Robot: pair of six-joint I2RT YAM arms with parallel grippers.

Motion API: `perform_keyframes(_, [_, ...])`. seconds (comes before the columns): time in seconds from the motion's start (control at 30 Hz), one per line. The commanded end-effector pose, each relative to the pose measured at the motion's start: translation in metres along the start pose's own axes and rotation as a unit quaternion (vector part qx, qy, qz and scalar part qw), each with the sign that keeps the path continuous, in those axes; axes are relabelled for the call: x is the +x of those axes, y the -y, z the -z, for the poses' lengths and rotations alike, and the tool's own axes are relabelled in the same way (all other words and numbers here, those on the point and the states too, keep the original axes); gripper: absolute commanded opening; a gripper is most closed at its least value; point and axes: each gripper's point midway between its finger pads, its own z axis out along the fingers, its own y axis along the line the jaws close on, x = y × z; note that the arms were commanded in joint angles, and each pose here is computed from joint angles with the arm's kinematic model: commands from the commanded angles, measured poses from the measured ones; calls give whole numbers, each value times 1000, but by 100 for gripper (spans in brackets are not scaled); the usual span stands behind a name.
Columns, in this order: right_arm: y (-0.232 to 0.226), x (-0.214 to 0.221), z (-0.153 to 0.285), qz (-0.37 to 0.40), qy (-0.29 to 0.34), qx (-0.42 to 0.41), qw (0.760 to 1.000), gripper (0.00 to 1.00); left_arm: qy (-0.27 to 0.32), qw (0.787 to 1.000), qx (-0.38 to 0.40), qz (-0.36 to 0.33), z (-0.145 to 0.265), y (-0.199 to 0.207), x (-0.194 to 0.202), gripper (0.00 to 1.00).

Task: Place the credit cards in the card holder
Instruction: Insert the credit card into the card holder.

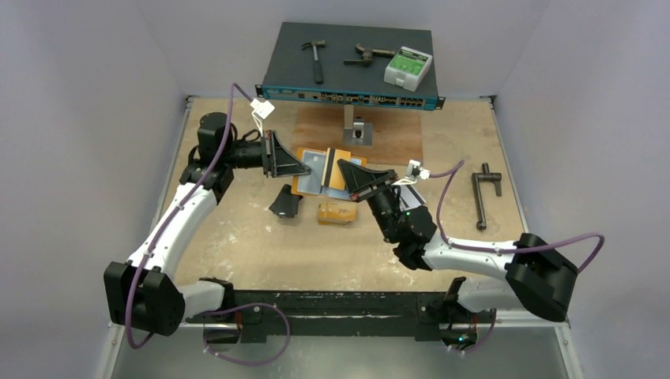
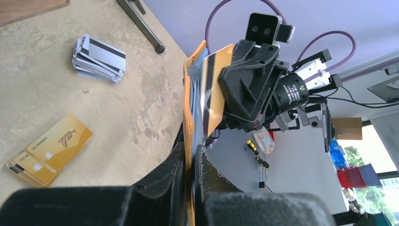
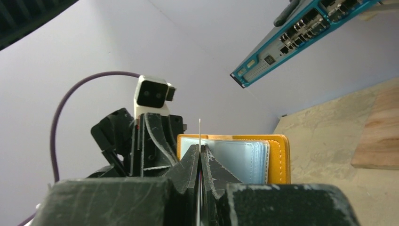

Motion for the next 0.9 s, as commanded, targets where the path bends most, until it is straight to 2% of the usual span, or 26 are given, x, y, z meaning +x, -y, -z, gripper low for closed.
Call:
perform_keyframes(0.0, [-11, -10, -8, -41, 39, -14, 998, 0, 24, 999, 15, -29, 6, 20, -11, 0])
perform_keyframes(0.27, [-2, -20, -9, -67, 69, 12, 995, 0, 36, 999, 13, -14, 7, 16, -13, 0])
perform_keyframes(0.53, [1, -10, -14, -61, 53, 42, 996, 0, 53, 998, -12, -11, 7, 12, -20, 0])
perform_keyframes(0.87, [-3, -6, -13, -102, 51, 33, 993, 0, 71, 997, -41, -12, 11, 11, -23, 0])
